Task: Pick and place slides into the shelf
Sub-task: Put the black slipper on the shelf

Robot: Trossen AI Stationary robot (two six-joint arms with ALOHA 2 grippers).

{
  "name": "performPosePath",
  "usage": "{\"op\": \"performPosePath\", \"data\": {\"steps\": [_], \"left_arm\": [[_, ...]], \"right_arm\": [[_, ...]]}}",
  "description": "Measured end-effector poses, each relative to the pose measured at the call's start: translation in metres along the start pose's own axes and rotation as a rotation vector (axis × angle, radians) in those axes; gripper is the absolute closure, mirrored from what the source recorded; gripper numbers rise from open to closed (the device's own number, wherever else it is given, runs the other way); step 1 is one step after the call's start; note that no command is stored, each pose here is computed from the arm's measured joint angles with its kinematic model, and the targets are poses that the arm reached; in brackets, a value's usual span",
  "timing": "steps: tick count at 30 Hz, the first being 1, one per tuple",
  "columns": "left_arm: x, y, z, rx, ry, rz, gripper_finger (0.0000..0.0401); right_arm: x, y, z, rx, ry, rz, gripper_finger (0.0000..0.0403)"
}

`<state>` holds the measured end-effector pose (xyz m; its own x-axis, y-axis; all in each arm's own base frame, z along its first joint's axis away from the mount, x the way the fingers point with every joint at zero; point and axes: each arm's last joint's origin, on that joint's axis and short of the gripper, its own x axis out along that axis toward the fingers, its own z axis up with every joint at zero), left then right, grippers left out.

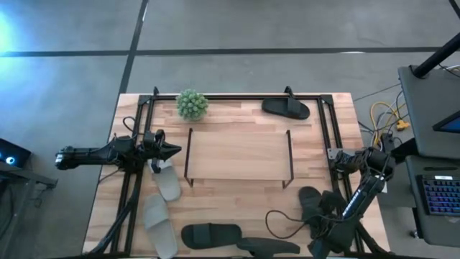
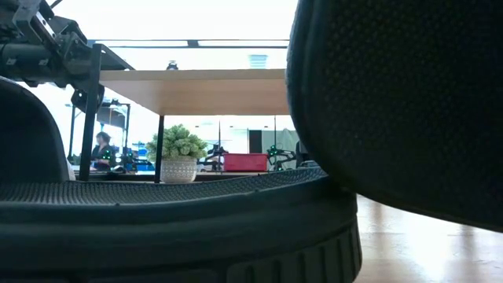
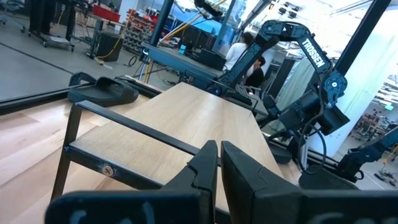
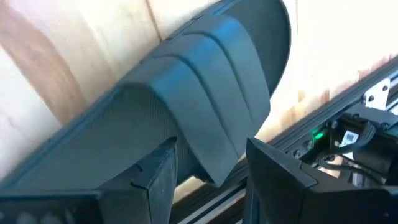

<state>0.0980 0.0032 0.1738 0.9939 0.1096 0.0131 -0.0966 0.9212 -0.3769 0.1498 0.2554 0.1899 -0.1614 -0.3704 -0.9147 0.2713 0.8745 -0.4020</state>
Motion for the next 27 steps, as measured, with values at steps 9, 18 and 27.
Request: {"op": "performPosePath", "data": {"steps": [9, 18, 27], "left_arm": [[0.000, 0.000, 0.000, 0.000, 0.000, 0.000, 0.0395], [0.000, 0.000, 0.000, 0.000, 0.000, 0.000, 0.0395], [0.000, 0.000, 0.000, 0.000, 0.001, 0.000, 0.0395]], "right_arm": [[0.002, 0.001, 0.004, -0.026, 0.002, 0.009, 0.0220], [0.015, 0.005, 0.007, -0.112, -0.015, 0.046, 0.0220], [0.023, -0.006, 0.009, -0.089, -0.056, -0.077, 0.0220]]}}
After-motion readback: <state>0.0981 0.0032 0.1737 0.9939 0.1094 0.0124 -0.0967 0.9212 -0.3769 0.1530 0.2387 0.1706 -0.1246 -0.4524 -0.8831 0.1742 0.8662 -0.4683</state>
